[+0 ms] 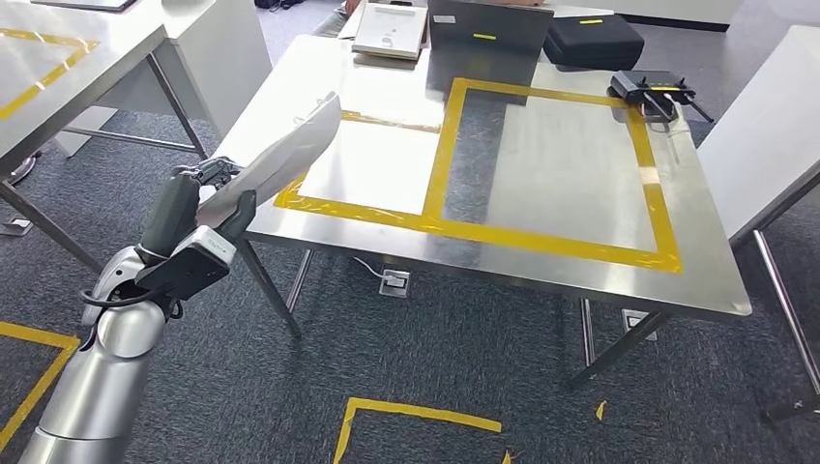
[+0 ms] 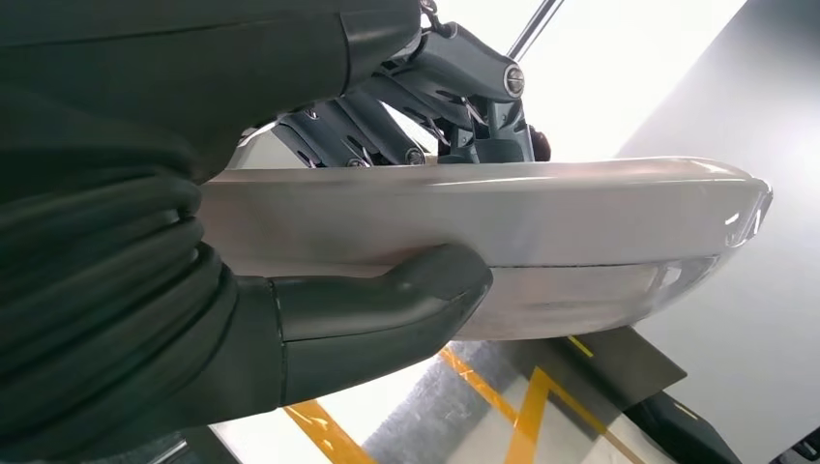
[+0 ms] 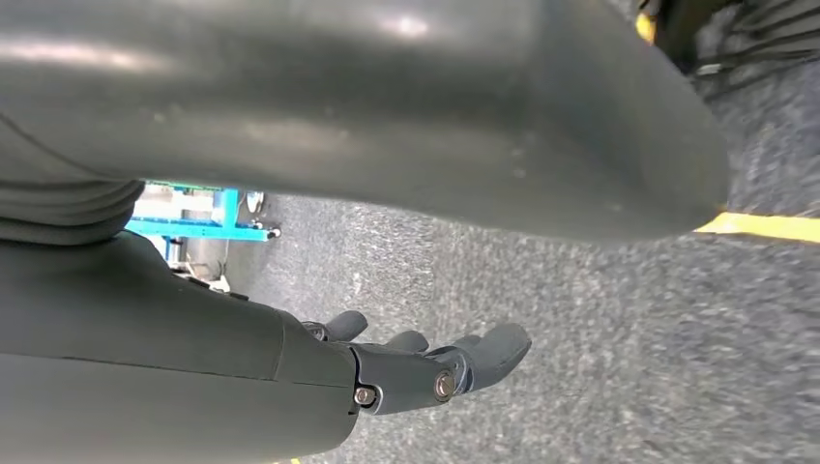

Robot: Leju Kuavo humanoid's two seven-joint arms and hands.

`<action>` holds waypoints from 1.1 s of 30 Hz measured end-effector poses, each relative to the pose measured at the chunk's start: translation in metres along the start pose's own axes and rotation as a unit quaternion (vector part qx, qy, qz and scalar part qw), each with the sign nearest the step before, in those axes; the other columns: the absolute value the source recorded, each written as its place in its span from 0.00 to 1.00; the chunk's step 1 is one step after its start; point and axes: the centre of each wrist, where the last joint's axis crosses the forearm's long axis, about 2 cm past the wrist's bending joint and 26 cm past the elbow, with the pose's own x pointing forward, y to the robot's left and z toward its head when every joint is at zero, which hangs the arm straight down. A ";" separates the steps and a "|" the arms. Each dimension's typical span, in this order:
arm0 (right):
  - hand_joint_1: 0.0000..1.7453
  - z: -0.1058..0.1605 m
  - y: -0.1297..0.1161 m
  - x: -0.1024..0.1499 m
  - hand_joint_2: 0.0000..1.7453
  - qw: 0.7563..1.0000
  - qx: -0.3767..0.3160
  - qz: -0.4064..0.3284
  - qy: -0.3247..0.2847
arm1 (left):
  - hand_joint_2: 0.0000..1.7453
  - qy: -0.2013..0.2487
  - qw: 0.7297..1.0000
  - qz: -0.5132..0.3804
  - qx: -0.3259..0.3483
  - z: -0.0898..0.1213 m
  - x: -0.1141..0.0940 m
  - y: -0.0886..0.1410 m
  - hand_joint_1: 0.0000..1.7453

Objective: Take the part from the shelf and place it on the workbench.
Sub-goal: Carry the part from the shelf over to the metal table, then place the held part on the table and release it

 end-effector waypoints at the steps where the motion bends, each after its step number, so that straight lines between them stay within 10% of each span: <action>1: 0.00 0.000 0.000 -0.001 0.00 1.000 0.000 0.000 0.000 | 1.00 0.001 1.000 0.000 0.000 0.000 0.000 -0.001 1.00; 23: 0.00 0.000 -0.002 0.002 0.00 1.000 -0.002 0.010 -0.007 | 1.00 0.037 0.999 0.002 -0.032 0.007 -0.014 -0.013 1.00; 33: 0.00 0.001 -0.007 0.003 0.00 1.000 -0.007 0.027 -0.013 | 1.00 0.110 0.989 -0.028 -0.090 0.016 -0.060 -0.035 1.00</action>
